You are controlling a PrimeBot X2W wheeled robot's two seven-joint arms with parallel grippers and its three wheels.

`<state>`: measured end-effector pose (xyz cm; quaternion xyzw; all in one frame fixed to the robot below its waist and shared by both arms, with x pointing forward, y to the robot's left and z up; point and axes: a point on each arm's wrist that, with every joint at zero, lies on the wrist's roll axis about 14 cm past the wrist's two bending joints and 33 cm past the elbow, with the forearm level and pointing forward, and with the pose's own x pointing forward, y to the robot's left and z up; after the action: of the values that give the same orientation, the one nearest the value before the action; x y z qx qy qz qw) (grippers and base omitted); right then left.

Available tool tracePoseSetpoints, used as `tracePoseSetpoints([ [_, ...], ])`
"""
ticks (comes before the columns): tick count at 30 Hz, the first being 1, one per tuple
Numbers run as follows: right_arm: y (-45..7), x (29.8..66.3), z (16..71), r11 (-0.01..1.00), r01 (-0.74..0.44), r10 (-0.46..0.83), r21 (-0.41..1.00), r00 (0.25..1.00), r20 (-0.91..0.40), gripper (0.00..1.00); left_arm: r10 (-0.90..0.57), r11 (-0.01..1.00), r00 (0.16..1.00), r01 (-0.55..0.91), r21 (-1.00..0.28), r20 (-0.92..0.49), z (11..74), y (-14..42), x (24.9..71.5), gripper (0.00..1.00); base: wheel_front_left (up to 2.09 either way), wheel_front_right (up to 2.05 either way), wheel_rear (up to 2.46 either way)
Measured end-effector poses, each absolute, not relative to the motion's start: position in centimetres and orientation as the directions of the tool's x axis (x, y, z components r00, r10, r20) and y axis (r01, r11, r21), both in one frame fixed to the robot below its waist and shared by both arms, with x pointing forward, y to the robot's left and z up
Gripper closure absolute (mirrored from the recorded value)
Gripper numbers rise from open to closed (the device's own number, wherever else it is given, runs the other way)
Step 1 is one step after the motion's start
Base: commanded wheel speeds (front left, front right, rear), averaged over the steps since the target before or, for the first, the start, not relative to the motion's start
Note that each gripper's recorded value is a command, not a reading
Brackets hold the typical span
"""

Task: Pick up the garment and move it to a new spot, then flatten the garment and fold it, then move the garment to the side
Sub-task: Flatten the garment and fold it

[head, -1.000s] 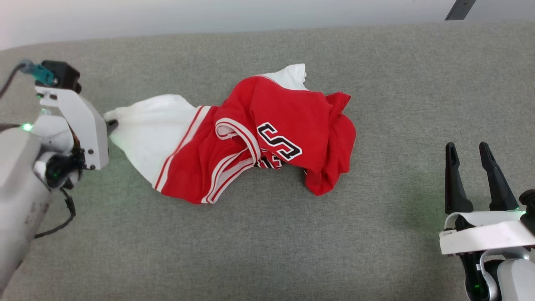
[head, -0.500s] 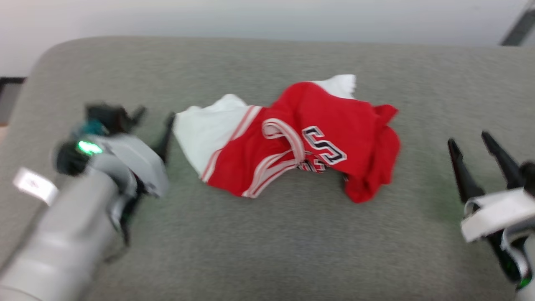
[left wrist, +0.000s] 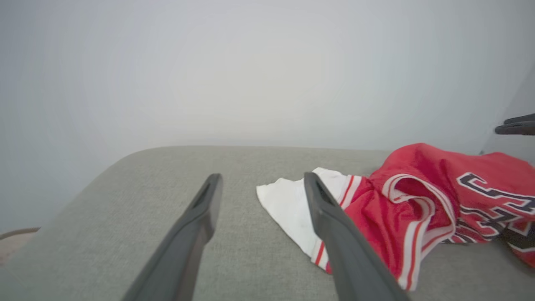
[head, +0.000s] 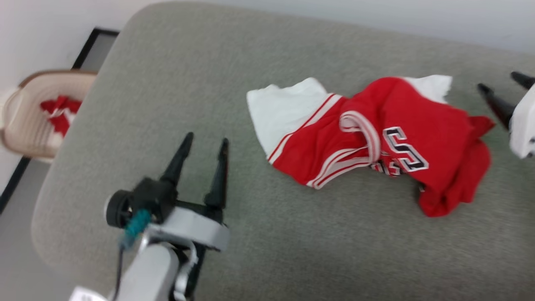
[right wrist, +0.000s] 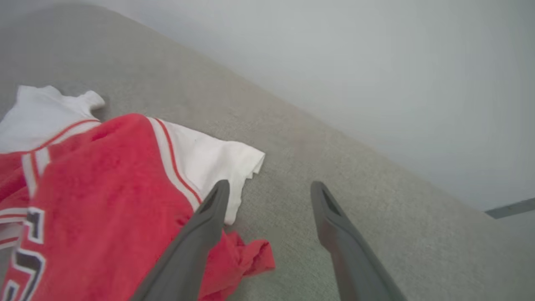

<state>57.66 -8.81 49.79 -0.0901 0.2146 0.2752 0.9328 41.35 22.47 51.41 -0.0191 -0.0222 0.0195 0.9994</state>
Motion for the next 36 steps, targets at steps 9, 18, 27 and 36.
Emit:
tracePoseSetpoints([
  [9, -6.5, 61.0, 43.8, 0.794, -0.608, 0.417, -0.021, 0.570, -0.708, 0.00, 0.095, 0.994, 0.990, -0.090, -0.053, 0.104, 51.8, 22.2, 40.4, 0.00, 0.00, 0.00, 0.00],
  [18, -5.0, 61.3, 38.1, 0.752, -0.660, 0.352, 0.006, 0.394, -0.849, 0.00, 0.136, 0.991, 0.989, -0.136, -0.019, 0.055, 50.0, 24.1, 40.3, 0.00, 0.00, 0.00, 0.00],
  [27, -3.7, 60.6, 38.4, 0.723, -0.690, 0.425, 0.041, 0.397, -0.814, 1.00, 0.151, 0.988, 0.986, -0.149, -0.041, 0.068, 50.4, 24.5, 40.0, 0.00, 0.00, 0.00, 0.00],
  [36, -8.6, 60.7, 41.2, 0.789, -0.614, 0.421, 0.022, 0.513, -0.748, 1.00, 0.122, 0.992, 0.987, -0.117, -0.056, 0.101, 51.2, 23.7, 40.3, 0.00, 0.00, 0.00, 0.00],
])
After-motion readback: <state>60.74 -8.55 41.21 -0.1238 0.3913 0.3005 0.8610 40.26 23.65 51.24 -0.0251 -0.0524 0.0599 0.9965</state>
